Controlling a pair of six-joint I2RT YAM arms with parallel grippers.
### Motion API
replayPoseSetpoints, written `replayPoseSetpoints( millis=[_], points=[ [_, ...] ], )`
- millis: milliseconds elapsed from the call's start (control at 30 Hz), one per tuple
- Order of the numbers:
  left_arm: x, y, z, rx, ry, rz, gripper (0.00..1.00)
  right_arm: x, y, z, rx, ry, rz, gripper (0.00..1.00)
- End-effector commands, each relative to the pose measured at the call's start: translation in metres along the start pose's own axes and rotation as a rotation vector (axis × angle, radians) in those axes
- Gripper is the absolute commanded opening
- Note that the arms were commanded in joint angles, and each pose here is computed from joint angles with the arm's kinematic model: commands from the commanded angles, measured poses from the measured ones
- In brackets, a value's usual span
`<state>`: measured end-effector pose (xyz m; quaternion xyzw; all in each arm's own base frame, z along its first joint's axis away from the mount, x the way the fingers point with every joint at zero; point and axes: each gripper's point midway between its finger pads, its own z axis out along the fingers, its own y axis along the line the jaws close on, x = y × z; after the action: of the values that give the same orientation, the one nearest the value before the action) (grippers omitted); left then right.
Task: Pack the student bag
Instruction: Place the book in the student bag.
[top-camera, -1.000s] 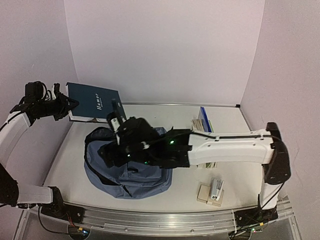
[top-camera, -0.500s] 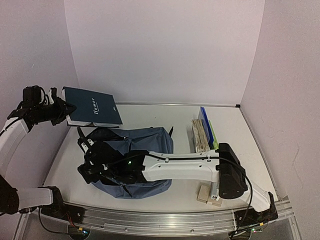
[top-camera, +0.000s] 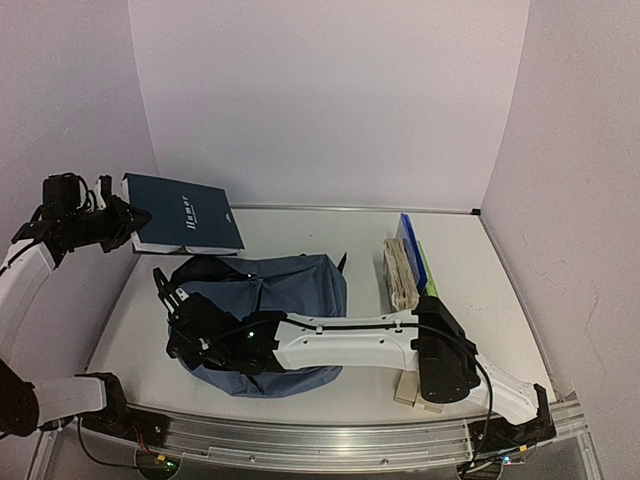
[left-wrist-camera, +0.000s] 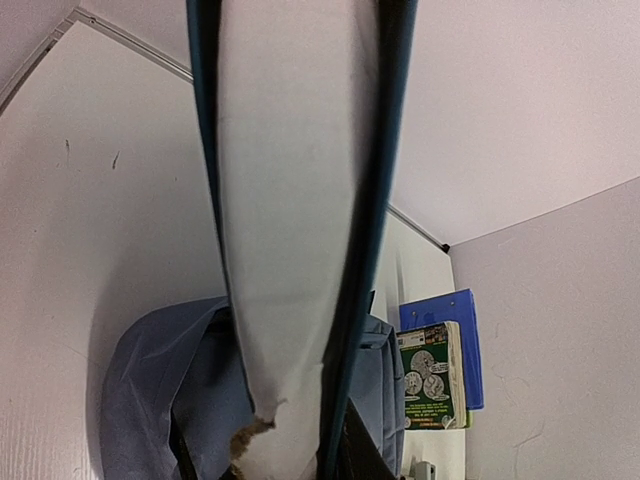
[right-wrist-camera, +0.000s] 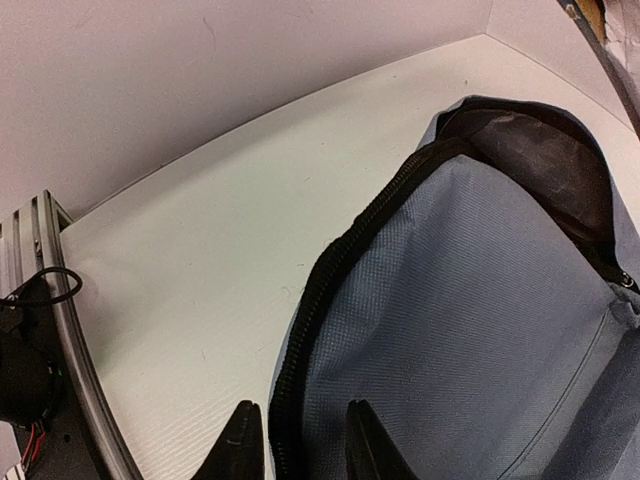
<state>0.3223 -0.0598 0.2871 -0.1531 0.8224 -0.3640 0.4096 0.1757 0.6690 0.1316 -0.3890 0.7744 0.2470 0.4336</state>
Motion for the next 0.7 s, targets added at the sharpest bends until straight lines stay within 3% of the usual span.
replayPoseSetpoints(
  millis=[0, 133, 200, 400, 667],
  points=[
    [-0.008, -0.017, -0.016, 0.031, -0.050, 0.062, 0.00, -0.045, -0.007, -0.021, 0.018, -0.101, 0.065, 0.23],
    [-0.007, -0.020, -0.021, 0.030, -0.056, 0.067, 0.00, -0.048, -0.013, -0.024, 0.027, -0.115, 0.101, 0.04],
    [-0.006, -0.021, -0.023, 0.027, -0.057, 0.069, 0.00, -0.049, -0.019, -0.025, 0.047, -0.121, 0.117, 0.00],
    [-0.006, -0.026, -0.035, 0.019, -0.080, 0.070, 0.00, -0.062, -0.041, -0.046, 0.130, -0.165, 0.177, 0.00],
    [-0.002, -0.042, -0.056, 0.040, -0.106, 0.065, 0.00, -0.069, -0.110, -0.096, 0.301, -0.229, 0.352, 0.00]
  ],
)
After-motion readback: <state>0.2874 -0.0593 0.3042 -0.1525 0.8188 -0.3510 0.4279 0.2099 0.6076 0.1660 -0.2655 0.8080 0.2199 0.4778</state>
